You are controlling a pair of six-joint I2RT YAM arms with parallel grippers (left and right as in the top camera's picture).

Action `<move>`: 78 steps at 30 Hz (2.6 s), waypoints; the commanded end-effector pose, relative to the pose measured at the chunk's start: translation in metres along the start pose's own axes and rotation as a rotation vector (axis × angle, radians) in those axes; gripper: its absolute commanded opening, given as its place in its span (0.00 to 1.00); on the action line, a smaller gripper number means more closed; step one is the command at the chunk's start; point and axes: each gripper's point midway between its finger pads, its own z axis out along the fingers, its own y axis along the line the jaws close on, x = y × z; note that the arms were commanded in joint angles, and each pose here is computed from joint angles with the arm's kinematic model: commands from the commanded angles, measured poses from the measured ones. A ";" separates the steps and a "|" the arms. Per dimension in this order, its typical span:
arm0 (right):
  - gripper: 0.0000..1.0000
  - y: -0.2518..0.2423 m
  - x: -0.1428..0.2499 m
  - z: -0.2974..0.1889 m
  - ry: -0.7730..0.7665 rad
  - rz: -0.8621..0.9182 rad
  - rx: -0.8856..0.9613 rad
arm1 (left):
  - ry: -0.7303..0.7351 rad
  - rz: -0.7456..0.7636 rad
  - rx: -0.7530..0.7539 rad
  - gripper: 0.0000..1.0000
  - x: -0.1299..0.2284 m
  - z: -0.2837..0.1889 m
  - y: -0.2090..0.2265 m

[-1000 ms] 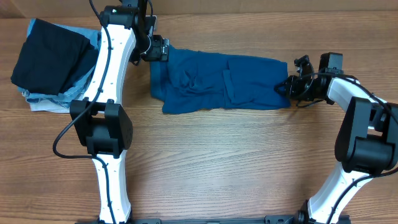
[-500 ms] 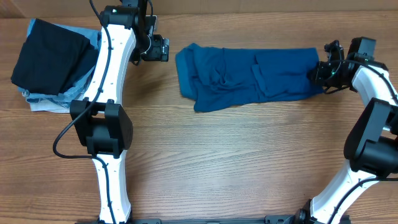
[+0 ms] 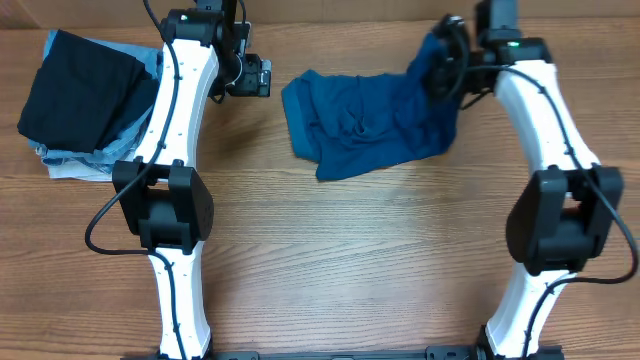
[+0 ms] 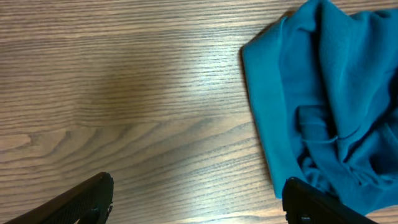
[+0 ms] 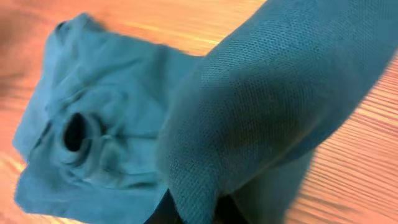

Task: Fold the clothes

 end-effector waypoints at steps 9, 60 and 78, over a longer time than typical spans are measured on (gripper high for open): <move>0.04 0.114 -0.013 0.020 0.005 -0.213 -0.068 | -0.035 0.016 -0.011 0.90 -0.009 -0.003 -0.001; 1.00 -0.057 -0.016 -0.094 -0.134 0.352 0.133 | -0.158 0.415 0.274 0.04 -0.011 0.005 -0.162; 1.00 -0.071 -0.012 -0.099 -0.140 0.375 0.158 | -0.112 0.311 -0.099 0.04 -0.024 0.076 -0.106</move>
